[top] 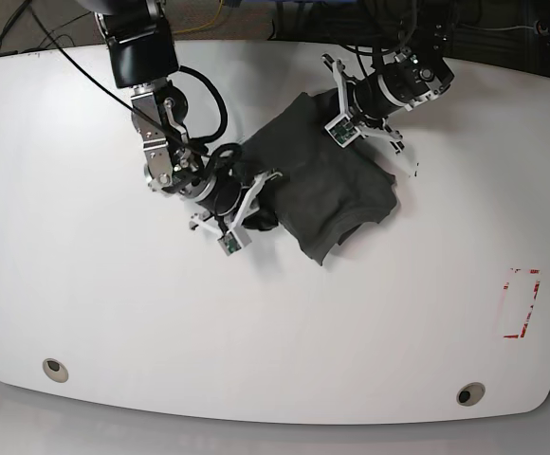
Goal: Layout the t-shirt on the table in an organized manner, then fold the t-shirt properly
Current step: 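Lift and shift the folded bundle with both grippers, then lower it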
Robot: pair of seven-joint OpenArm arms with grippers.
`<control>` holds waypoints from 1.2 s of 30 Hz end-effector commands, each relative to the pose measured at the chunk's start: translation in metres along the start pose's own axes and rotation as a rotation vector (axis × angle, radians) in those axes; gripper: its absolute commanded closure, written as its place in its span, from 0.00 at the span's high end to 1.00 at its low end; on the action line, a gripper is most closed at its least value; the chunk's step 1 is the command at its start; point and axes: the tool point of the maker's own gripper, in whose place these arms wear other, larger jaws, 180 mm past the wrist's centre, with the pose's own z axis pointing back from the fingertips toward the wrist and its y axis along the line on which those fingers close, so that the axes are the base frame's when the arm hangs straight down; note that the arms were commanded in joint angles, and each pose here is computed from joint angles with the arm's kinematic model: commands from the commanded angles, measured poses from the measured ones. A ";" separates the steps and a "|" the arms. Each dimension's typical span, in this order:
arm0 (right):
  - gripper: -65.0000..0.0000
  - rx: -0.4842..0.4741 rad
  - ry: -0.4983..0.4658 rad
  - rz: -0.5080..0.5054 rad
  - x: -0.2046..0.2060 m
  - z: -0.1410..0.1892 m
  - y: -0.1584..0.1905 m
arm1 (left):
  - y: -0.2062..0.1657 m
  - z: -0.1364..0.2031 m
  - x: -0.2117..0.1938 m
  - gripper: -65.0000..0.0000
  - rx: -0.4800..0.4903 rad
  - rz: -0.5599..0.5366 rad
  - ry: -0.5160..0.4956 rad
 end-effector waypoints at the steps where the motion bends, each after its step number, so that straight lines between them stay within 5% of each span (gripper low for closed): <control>1: 0.05 0.026 -0.063 -0.002 0.004 0.000 0.009 | 0.004 0.002 0.011 0.03 0.008 -0.010 -0.037; 18: 0.05 0.015 -0.008 -0.021 -0.060 0.043 0.020 | 0.053 -0.015 0.014 0.03 0.049 -0.065 -0.013; 36: 0.05 -0.048 -0.050 0.007 -0.042 0.060 0.010 | 0.070 -0.003 0.033 0.03 0.095 -0.126 -0.045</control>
